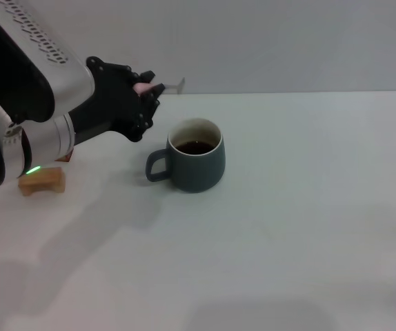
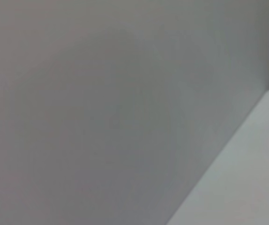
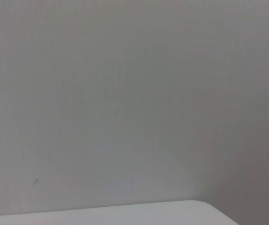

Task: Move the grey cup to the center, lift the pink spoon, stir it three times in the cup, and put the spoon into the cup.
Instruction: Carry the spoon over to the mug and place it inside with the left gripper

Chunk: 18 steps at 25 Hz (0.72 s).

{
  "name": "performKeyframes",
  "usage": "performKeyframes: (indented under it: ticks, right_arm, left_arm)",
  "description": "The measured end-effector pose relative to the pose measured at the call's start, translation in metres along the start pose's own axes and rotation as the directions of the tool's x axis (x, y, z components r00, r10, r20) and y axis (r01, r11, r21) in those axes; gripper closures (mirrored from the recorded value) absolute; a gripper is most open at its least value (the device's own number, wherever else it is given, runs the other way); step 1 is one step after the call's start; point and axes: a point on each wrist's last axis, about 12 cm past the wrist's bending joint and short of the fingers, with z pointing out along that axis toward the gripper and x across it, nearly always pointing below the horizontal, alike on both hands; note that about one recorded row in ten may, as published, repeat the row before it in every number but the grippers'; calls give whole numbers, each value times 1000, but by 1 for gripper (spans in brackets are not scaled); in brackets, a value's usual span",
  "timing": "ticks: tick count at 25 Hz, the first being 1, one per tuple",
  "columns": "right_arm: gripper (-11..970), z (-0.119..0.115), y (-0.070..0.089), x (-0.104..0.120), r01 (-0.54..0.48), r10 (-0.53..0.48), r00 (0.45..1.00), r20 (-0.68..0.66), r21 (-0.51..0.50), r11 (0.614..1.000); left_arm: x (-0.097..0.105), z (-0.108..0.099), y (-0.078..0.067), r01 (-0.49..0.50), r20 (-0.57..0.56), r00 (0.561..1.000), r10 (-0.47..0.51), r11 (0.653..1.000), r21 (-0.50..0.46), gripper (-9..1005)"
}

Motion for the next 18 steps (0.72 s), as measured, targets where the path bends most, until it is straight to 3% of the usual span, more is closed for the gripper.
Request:
performKeyframes:
  ticks: [2,18]
  right_arm:
    - [959,0,-1,0,-3,3,1000,-1,9,1000]
    - [960,-7,-14,2,-6,6,1000,5,64,998]
  left_arm:
    - [-2,1,-1,-25,-20,999,26,998,66,848]
    - [12,18,-10,-31,-93,994,48,984,174,849]
